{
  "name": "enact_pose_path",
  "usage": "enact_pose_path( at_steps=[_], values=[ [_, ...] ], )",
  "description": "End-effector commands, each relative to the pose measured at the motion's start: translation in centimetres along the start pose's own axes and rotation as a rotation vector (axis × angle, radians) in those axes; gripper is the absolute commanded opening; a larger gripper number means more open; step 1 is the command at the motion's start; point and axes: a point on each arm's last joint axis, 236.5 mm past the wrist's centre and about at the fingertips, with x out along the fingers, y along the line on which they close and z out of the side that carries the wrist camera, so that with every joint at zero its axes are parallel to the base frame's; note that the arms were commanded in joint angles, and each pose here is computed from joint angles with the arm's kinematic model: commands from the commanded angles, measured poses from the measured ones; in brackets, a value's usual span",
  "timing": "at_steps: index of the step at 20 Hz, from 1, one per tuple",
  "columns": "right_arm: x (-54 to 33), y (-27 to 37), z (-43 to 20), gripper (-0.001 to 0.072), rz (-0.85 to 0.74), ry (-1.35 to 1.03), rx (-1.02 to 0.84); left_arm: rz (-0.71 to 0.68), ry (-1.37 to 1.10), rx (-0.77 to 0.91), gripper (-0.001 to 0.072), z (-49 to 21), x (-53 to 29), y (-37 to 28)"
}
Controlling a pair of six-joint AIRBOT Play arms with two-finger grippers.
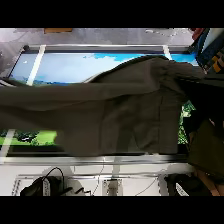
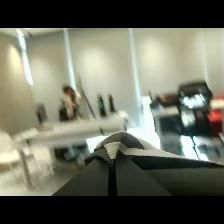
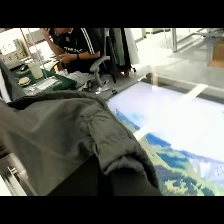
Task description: Fold the clothes and pants, and hang the long-sleeved shirts on hangers.
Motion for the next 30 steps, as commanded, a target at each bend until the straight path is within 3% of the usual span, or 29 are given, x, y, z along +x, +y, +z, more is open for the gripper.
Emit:
enact_pose_path(
  at_steps=[1, 6, 12, 16, 19, 21, 24, 30],
  values=[
    [4.5, -5.6, -4.3, 0.0028, -0.071, 0.106, 0.164, -0.238, 0.295, -0.141, 0.0008, -9.9, 3.3, -3.6],
    [13.5, -18.1, -17.7, 0.0029, -0.242, 0.374, 0.381, -0.326, 0.625, -0.412, 0.0008, -27.4, 11.1, -5.7],
    [16.7, -30.5, -24.3, 0.0029, -0.504, 0.345, 0.414, -0.385, 0.838, -0.448, 0.0008, -40.2, 13.1, -14.0],
    [14.1, -35.5, -25.8, 0.0028, -0.612, 0.351, 0.463, -0.525, 0.897, -0.531, 0.0007, -37.9, 10.6, -17.3],
    [10.0, -36.3, -28.1, 0.0027, -0.624, 0.525, 0.493, -0.551, 1.061, -0.554, 0.0007, -36.6, 6.5, -17.7],
    [6.2, -35.1, -30.4, 0.0028, -0.603, 0.732, 0.523, -0.576, 1.282, -0.576, 0.0008, -36.4, 1.1, -18.0],
    [0.9, -31.9, -33.1, 0.0028, -0.555, 1.010, 0.601, -0.739, 1.635, -0.624, 0.0008, -34.7, -7.8, -19.5],
    [-2.3, -28.3, -34.7, 0.0028, -0.457, 1.228, 0.622, -0.789, 1.901, -0.662, 0.0009, -37.0, -16.0, -22.6]
  ],
)
